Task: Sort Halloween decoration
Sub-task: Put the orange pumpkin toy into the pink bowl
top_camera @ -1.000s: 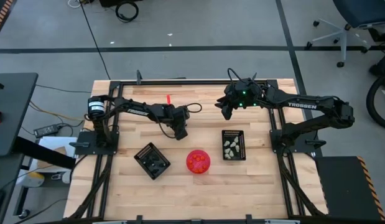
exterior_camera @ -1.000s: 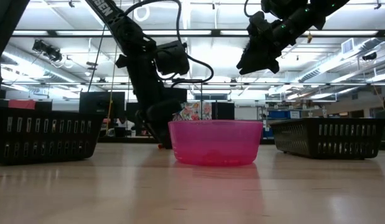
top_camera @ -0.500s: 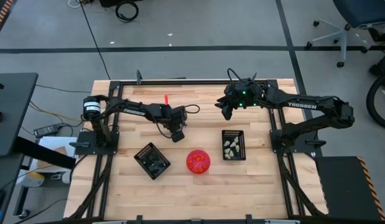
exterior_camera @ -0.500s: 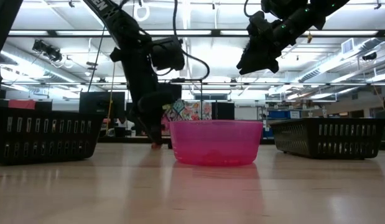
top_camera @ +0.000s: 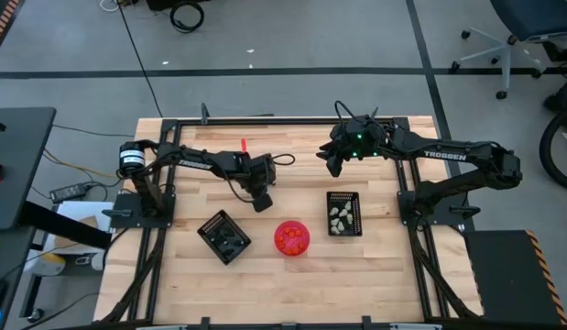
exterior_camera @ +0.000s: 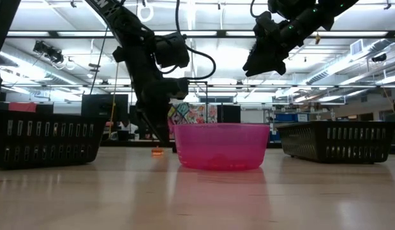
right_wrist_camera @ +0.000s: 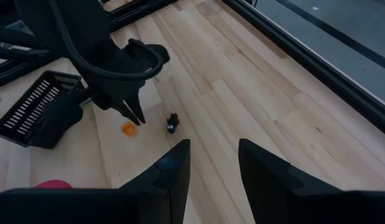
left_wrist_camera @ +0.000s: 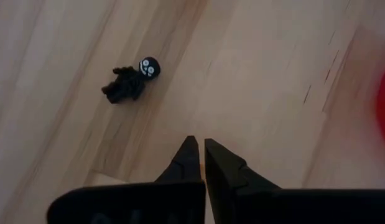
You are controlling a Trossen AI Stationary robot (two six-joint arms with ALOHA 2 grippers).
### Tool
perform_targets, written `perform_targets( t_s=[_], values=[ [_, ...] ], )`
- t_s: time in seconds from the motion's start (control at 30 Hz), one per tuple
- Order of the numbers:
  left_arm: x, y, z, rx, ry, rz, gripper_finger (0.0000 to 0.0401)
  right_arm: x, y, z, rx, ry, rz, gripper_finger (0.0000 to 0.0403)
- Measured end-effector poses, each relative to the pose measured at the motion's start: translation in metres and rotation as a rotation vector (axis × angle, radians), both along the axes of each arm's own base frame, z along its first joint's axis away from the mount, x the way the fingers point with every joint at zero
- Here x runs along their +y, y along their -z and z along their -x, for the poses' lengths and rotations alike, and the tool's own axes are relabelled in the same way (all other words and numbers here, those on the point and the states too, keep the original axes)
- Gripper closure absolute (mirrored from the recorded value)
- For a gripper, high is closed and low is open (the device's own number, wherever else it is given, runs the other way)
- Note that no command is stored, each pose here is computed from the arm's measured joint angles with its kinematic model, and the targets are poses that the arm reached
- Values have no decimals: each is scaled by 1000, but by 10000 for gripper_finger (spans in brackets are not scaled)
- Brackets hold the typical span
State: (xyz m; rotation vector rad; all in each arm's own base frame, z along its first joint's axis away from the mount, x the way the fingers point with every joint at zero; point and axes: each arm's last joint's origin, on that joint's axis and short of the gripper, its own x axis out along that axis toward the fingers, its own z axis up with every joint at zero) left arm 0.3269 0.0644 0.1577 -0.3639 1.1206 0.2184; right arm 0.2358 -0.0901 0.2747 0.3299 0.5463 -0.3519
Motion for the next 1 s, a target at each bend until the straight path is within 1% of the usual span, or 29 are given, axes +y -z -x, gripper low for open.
perform_targets(
  t_s=[0.13,0.2,0.3,0.37,0.47,0.63,0.73,0.83,0.9,1.0],
  values=[
    [0,0,0,-3,-4,1,400,0,0,0,0,0,0,263],
    [-1,0,-1,-8,-4,28,400,0,0,0,0,-3,-2,263],
    [-5,-3,0,-30,57,105,399,0,1,0,6,-6,-8,263],
    [-12,-4,-2,-36,115,108,387,1,1,1,14,-7,-10,263],
    [-25,-3,-1,-3,187,60,353,1,2,1,19,-7,-13,263],
    [-43,-3,-3,15,265,-104,281,1,2,1,19,-7,-12,263],
    [-50,-2,-2,36,299,-139,247,1,2,1,19,-7,-12,263],
    [-52,2,0,77,309,-134,232,1,2,1,19,-7,-12,263],
    [-50,3,2,100,300,-138,231,1,2,1,19,-7,-12,263],
    [-44,3,3,114,277,-173,235,1,2,1,20,-9,-8,263]
  ],
)
